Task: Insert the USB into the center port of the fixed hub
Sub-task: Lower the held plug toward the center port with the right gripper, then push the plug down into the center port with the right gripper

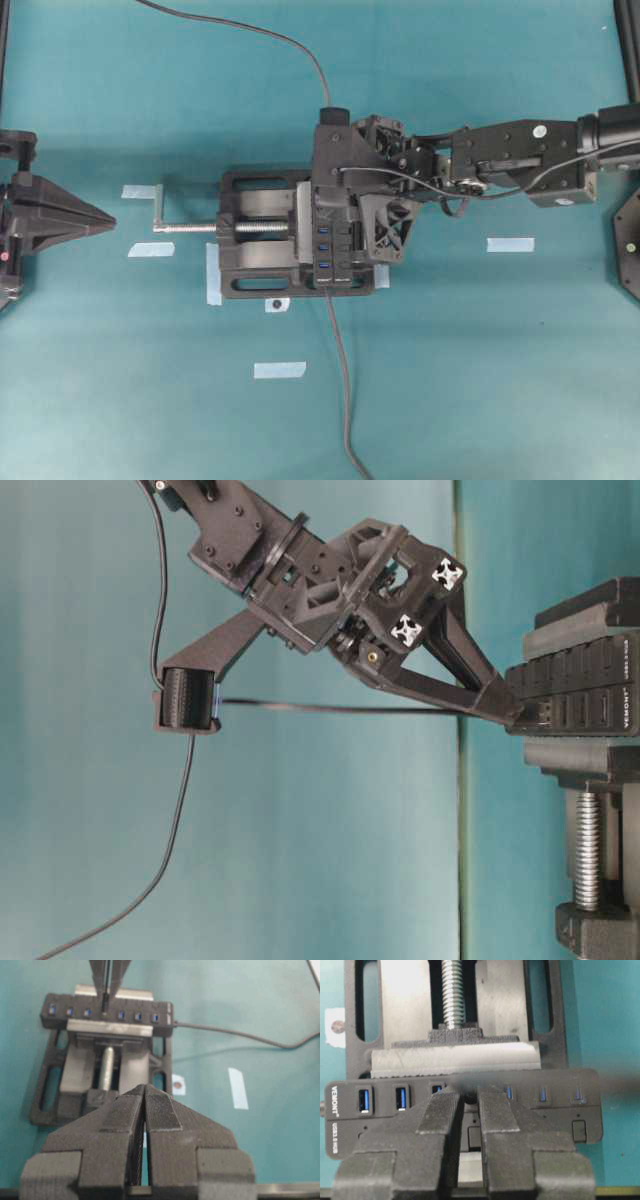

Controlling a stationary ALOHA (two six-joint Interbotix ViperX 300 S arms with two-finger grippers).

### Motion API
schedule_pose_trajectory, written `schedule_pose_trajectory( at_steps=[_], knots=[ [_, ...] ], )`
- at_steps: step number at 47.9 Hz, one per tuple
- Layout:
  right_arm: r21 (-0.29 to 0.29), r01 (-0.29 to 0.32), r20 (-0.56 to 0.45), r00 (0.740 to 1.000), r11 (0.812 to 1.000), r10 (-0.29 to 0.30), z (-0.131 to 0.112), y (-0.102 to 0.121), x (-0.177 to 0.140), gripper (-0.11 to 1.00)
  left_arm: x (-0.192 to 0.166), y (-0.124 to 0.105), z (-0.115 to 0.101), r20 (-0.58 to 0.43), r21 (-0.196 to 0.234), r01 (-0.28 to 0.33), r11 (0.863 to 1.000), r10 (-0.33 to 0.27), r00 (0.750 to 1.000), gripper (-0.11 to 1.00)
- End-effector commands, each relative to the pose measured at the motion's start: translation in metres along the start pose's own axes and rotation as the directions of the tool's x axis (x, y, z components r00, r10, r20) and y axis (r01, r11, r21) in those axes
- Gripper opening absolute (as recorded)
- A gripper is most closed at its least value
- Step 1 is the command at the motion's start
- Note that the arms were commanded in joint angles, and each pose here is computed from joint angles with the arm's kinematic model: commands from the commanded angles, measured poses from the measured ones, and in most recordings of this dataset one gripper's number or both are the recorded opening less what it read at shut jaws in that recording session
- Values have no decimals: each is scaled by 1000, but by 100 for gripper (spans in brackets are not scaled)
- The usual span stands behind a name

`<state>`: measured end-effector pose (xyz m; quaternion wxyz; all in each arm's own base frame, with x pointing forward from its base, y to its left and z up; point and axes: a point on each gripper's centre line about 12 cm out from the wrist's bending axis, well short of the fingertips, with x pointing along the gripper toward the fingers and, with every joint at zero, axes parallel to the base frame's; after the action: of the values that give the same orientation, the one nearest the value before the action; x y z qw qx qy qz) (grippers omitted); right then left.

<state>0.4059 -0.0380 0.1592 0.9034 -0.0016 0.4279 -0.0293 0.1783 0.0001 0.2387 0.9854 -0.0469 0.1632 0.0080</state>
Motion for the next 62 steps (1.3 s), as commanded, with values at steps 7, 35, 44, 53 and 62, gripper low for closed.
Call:
schedule_pose_trajectory(
  at_steps=[7,35,44,53,62],
  knots=[
    [1,-1,22,1000,1000,1,9,1,-4,8,-1,-1,7,24,-2,2,1000,-2,1000,0],
    [4,-3,-11,1000,1000,3,1,1,-1,8,-1,-1,7,24,0,2,1000,-2,1000,0],
    [3,-6,-20,1000,1000,6,-1,3,1,8,-1,-1,6,23,-1,3,1000,-3,1000,0],
    [4,-7,-43,999,1000,8,-5,3,4,8,-1,-1,7,24,-1,4,1000,-4,1000,0],
    [4,-8,-49,999,1000,8,-6,3,5,8,-1,-1,7,24,-1,4,1000,-4,1000,0]
  ],
)
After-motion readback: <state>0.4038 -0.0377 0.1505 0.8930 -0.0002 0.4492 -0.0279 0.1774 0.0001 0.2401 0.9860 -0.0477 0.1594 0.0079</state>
